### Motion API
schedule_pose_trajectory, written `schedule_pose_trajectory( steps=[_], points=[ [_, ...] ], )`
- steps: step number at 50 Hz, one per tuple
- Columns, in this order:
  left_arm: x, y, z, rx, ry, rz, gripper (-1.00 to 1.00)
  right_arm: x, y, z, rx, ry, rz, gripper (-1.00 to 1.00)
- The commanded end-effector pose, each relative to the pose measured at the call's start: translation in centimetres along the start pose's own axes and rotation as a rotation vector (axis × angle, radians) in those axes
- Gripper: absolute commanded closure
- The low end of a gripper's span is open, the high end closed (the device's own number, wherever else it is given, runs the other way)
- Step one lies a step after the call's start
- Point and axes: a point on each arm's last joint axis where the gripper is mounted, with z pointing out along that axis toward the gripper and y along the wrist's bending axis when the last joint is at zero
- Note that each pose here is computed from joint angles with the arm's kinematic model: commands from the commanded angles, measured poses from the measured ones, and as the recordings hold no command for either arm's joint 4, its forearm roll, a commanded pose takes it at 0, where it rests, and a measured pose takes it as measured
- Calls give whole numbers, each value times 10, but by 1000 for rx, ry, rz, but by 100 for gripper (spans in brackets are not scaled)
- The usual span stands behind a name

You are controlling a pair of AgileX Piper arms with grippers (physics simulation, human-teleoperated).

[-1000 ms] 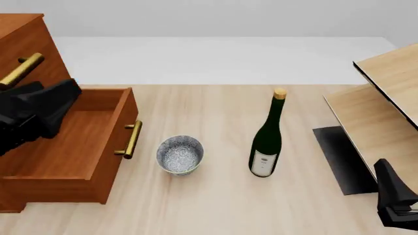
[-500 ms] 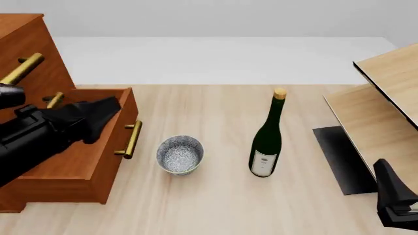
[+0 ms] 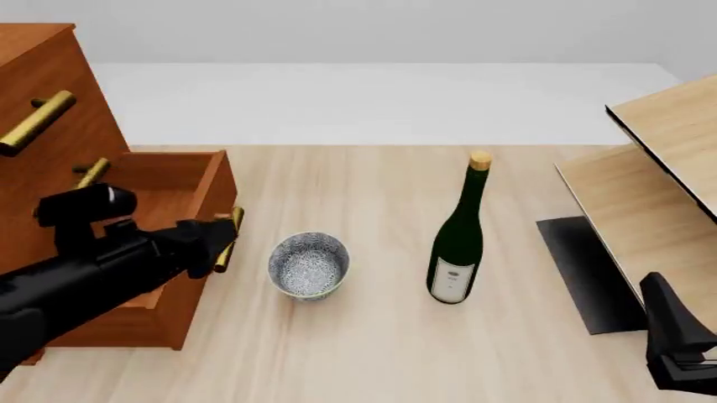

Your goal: Close the bottom drawer of the cabinet and open the top drawer.

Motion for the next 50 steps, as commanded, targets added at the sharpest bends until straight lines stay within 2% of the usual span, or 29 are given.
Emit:
schedule_pose_trajectory(
  steps=[1,8,18,36,50],
  points=[
    [17,12,15,-55,75,-6,-100,0,0,0,0,-1,0,-100],
    [42,18,29,-57,125,-81,-100,0,0,0,1,-2,0,-100],
    [60,32,37,-102,153,-129,-100,0,0,0,4,-2,1,-100],
    [76,47,42,-153,176,-168,-100,0,0,0,4,-2,1,-100],
    [75,74,35,-273,175,-139,-100,0,0,0,3,-2,2,-100]
  ],
)
